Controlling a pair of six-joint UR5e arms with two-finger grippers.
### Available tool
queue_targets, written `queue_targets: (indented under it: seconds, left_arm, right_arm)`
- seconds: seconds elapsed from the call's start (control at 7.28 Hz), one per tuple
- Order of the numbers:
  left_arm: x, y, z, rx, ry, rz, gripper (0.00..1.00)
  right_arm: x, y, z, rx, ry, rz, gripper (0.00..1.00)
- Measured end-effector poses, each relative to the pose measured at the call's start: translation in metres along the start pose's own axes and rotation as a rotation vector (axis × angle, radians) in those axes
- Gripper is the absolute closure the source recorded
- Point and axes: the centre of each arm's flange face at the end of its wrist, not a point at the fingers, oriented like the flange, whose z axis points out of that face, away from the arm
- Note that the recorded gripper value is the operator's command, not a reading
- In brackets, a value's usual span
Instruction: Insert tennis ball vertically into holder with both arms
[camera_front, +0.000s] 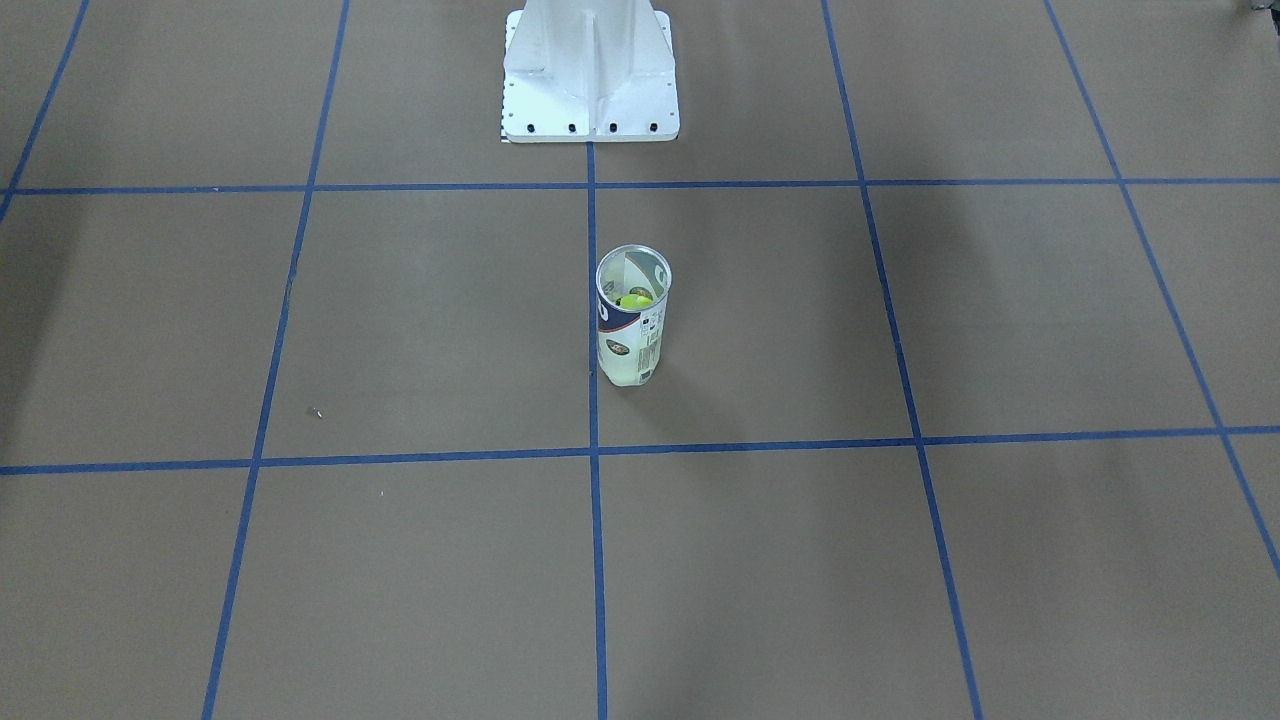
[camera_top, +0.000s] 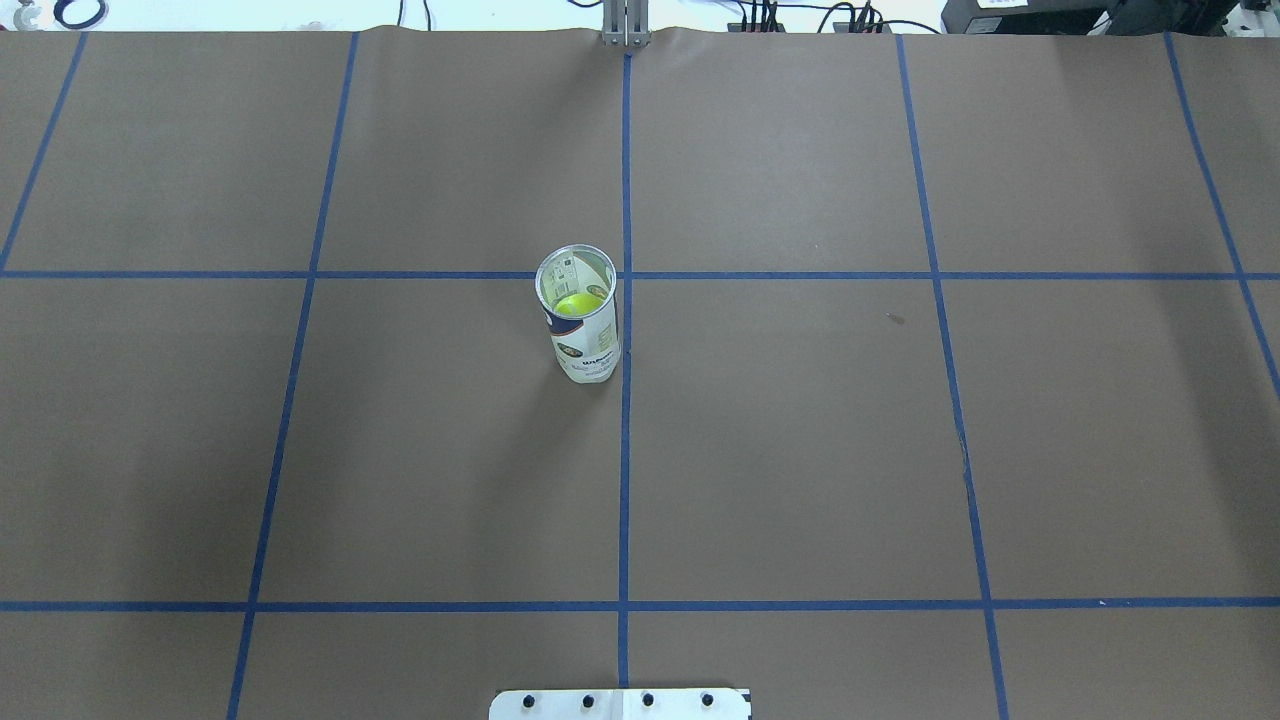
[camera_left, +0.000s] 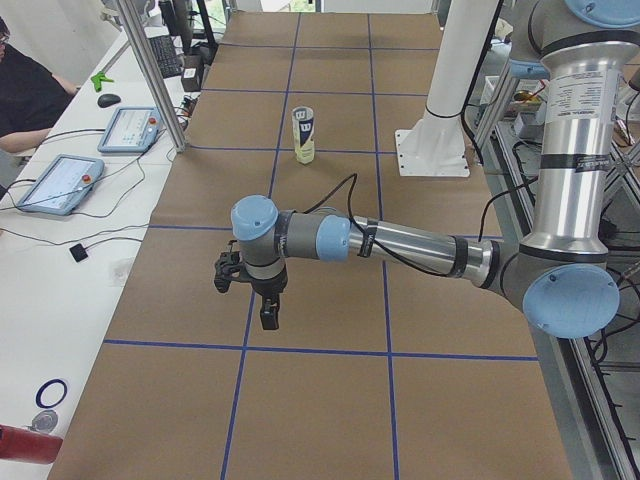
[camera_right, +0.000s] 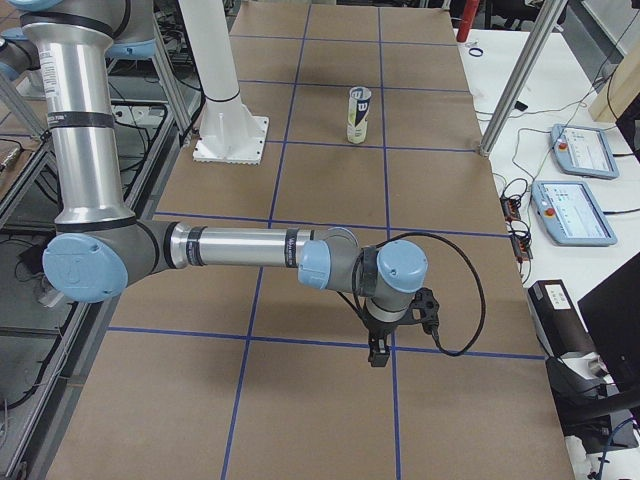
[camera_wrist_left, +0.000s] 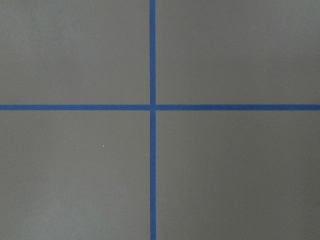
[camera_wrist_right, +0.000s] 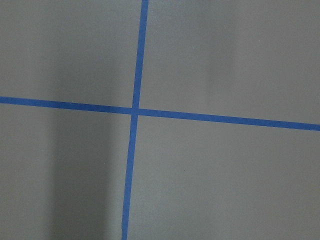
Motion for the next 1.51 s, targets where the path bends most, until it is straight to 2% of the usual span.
queue_targets:
  seconds: [0.41, 0.69, 1.51]
  left_arm:
    - [-0.011, -0.008, 0.013, -0.02, 0.002, -0.017, 0.0]
    - [-0.018, -0.006, 0.01, -0.014, 0.005, -0.027, 0.0]
    - [-0.026, -0.008, -0.002, 0.009, 0.008, -0.044, 0.0]
  right_arm:
    - [-0.004, 0.031, 0.003, 0.007, -0.025, 0.064, 0.01]
    - [-0.009, 0.035, 0.001, 0.013, -0.027, 0.095, 0.01]
    - [-0.007, 0.036, 0.011, 0.04, -0.041, 0.067, 0.01]
